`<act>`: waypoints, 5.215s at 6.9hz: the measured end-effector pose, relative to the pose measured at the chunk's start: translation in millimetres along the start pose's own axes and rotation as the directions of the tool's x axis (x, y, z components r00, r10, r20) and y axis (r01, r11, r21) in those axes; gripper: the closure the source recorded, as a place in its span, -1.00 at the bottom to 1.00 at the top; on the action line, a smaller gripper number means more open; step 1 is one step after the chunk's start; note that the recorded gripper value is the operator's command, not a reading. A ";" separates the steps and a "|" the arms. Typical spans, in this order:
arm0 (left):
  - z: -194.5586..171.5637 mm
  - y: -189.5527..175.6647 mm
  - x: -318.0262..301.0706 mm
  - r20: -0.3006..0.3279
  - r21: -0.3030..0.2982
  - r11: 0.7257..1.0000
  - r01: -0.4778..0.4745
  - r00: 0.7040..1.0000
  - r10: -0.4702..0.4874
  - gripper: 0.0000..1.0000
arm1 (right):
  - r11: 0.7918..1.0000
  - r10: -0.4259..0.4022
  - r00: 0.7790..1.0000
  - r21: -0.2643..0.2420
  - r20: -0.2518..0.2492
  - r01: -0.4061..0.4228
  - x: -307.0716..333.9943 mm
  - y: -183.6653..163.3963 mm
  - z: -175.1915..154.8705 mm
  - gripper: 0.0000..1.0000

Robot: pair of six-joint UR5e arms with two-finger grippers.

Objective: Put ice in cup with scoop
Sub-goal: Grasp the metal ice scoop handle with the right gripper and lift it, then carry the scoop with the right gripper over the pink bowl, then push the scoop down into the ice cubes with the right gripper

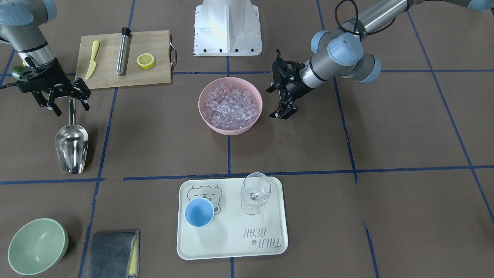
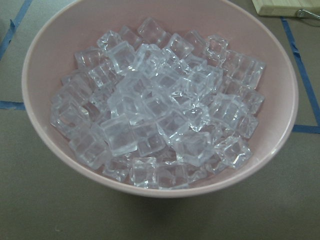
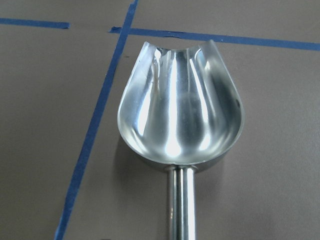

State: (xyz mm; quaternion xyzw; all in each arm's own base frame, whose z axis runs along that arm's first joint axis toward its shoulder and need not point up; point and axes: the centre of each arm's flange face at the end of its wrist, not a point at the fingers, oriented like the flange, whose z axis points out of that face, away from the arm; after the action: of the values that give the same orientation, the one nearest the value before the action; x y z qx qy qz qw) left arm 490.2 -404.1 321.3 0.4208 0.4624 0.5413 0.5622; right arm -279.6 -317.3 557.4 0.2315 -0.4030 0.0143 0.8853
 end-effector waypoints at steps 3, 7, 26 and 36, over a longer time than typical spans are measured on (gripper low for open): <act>-1.5 -0.6 -0.4 -0.001 0.002 1.000 -0.001 1.000 0.001 -1.00 | 1.000 -0.007 1.000 0.008 -0.012 0.007 2.5 1.5 0.8 0.99; -6.7 -2.9 -0.2 -0.001 0.011 1.000 -0.006 1.000 0.006 -1.00 | 0.998 -0.053 0.999 0.022 -0.001 0.053 -1.4 -3.6 -13.5 1.00; -13.8 8.1 -10.3 0.025 0.001 1.000 0.004 1.000 -0.004 -1.00 | 0.367 -0.830 0.534 -0.562 0.162 0.741 -434.0 -176.3 -141.3 1.00; -24.1 -1.9 -8.2 0.031 0.025 1.000 -0.009 0.999 0.008 -1.00 | 0.269 -0.842 0.476 -0.568 0.253 0.778 -456.2 -143.6 -65.8 1.00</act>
State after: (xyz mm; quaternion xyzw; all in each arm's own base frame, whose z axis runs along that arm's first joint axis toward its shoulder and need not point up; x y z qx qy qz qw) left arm 467.2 -413.0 314.7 0.4379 0.4587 0.5315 0.5616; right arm -510.5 -344.2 134.3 0.1007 -0.1633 -0.5595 0.8064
